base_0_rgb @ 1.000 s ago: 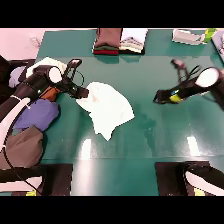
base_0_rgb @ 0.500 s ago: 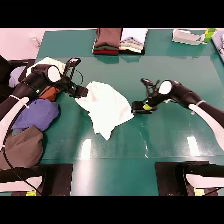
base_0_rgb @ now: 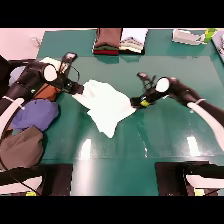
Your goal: Fold the shirts.
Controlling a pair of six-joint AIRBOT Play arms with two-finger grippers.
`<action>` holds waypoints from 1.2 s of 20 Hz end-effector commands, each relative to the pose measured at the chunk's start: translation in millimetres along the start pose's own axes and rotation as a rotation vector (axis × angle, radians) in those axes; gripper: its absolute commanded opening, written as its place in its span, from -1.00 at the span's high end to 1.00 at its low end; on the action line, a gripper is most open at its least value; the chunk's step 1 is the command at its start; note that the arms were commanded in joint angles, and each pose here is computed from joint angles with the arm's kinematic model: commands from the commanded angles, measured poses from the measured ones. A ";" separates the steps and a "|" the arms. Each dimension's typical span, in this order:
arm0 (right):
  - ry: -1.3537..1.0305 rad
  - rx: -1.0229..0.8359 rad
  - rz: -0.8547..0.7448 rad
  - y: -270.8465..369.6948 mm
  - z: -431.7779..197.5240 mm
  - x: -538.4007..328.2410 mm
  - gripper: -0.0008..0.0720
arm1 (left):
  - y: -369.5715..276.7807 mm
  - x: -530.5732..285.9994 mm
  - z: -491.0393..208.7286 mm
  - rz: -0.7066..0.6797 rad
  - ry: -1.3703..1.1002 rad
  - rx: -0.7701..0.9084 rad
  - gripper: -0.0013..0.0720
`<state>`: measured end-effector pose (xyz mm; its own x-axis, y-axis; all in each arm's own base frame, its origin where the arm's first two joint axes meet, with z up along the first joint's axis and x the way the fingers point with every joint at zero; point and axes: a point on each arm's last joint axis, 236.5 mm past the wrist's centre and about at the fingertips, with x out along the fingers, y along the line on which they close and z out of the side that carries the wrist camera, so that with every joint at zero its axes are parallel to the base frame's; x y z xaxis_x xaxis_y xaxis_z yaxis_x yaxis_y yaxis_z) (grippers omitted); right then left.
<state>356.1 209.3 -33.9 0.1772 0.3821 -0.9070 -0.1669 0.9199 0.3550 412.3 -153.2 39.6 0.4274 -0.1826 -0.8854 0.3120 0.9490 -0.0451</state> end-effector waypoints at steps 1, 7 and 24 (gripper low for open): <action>-0.214 0.015 -0.056 -32.1 34.3 -86.1 0.94 | 25.2 -59.5 47.3 0.116 -0.206 0.033 0.90; -0.659 -0.047 -0.086 -22.0 72.0 -299.2 0.94 | 4.8 -238.4 125.6 0.039 -0.702 -0.006 0.90; -0.149 -0.075 -0.020 -4.8 -64.3 -109.8 0.94 | -19.7 -1.0 -128.0 -0.105 0.252 0.075 0.89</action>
<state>299.1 155.1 90.4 0.4203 0.3930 -0.8179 -0.2586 0.9159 0.3071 344.6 -152.7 34.0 0.3707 -0.2612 -0.8913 0.3775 0.9192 -0.1124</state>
